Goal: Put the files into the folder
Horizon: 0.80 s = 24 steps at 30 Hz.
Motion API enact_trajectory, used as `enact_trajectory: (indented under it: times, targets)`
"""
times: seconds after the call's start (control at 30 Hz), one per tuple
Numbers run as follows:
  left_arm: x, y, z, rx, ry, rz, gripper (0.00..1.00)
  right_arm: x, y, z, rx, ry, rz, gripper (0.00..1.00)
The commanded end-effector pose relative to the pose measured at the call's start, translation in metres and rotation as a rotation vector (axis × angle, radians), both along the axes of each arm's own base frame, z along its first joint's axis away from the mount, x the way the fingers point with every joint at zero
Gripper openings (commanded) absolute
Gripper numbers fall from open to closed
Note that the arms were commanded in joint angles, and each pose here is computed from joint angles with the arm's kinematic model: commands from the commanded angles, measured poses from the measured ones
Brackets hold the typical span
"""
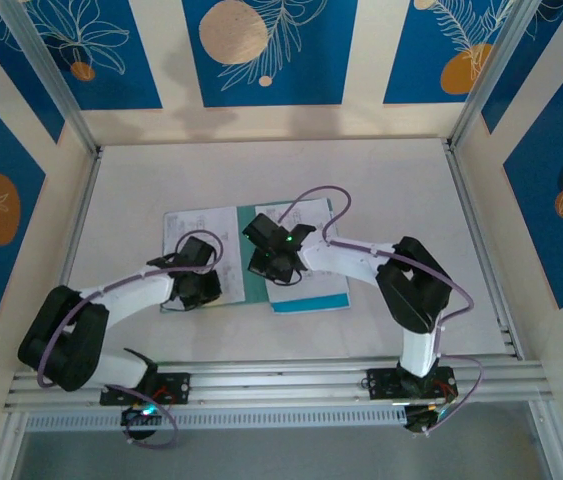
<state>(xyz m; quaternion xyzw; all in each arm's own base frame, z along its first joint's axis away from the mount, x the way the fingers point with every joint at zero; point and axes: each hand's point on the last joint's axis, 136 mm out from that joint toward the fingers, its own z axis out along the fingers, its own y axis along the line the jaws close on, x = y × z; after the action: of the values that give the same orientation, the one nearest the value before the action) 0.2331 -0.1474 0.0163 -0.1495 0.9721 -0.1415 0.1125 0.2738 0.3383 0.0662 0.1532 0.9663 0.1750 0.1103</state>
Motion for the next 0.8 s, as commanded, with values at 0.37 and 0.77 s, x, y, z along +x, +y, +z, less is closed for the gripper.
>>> enact_trajectory:
  times: [0.37,0.77]
  targets:
    - [-0.022,-0.007,-0.023,0.047,0.021,0.024,0.0,0.039,-0.023,-0.017,-0.058,0.051,-0.154,0.0]
    - [-0.023,-0.005,-0.024,0.058,0.023,0.023,0.0,0.047,-0.017,-0.027,-0.05,0.084,-0.169,0.0]
